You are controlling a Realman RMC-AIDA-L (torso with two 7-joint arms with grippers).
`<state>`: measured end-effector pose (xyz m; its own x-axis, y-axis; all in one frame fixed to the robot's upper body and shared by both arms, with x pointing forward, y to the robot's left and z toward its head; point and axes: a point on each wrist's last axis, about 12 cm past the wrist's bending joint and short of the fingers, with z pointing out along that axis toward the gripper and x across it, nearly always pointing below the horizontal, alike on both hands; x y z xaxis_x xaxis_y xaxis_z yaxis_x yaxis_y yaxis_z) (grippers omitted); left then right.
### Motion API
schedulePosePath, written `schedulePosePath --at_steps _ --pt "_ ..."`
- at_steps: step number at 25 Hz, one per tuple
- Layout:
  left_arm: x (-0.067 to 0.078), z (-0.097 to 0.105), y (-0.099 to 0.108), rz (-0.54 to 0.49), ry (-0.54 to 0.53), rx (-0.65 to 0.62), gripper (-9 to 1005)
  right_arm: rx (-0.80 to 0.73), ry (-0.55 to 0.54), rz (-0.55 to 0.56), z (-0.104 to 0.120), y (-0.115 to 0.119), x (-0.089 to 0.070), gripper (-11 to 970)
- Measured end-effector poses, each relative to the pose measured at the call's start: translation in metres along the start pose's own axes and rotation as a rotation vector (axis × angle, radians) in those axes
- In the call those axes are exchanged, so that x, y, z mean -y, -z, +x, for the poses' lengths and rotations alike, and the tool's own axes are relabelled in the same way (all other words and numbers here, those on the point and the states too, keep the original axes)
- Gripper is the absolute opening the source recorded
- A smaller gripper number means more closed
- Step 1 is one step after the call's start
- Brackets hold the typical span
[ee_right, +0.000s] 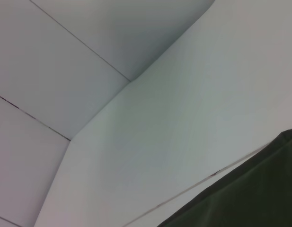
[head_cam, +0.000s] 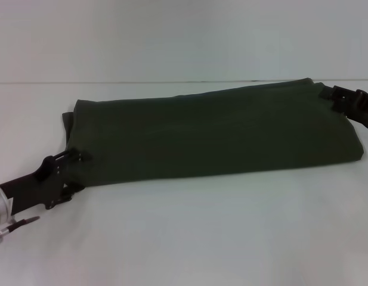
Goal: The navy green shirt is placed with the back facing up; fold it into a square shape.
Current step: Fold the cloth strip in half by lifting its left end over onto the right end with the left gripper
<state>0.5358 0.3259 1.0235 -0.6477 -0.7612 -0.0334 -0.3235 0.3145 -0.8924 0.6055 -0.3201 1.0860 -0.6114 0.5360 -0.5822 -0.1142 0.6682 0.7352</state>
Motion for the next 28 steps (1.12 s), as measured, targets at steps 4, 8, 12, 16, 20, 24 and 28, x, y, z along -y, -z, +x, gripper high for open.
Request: schedulePosePath --at_steps 4,8,12,16,20,24,28 --pt "0.007 0.001 -0.006 0.033 -0.05 0.012 847 0.002 0.001 0.001 0.0 0.0 0.0 607" --pt "0.015 0.005 -0.003 0.148 -0.129 0.014 847 0.008 0.001 0.002 -0.001 0.001 0.001 606" --pt "0.006 0.008 0.0 0.119 -0.095 0.017 846 0.008 -0.005 0.006 0.001 0.001 0.003 606" --pt "0.001 0.011 -0.001 0.07 -0.07 -0.01 845 0.01 -0.006 0.011 0.001 0.002 0.004 606" --pt "0.003 0.014 -0.009 0.046 -0.066 -0.039 844 0.012 -0.005 0.012 -0.001 0.002 0.004 606" --pt "0.008 0.008 -0.017 0.028 -0.085 -0.012 844 0.013 -0.007 0.014 0.0 0.003 0.005 606" --pt "0.012 0.001 -0.021 0.01 -0.095 0.036 843 0.013 -0.008 0.016 0.0 0.003 0.006 607"
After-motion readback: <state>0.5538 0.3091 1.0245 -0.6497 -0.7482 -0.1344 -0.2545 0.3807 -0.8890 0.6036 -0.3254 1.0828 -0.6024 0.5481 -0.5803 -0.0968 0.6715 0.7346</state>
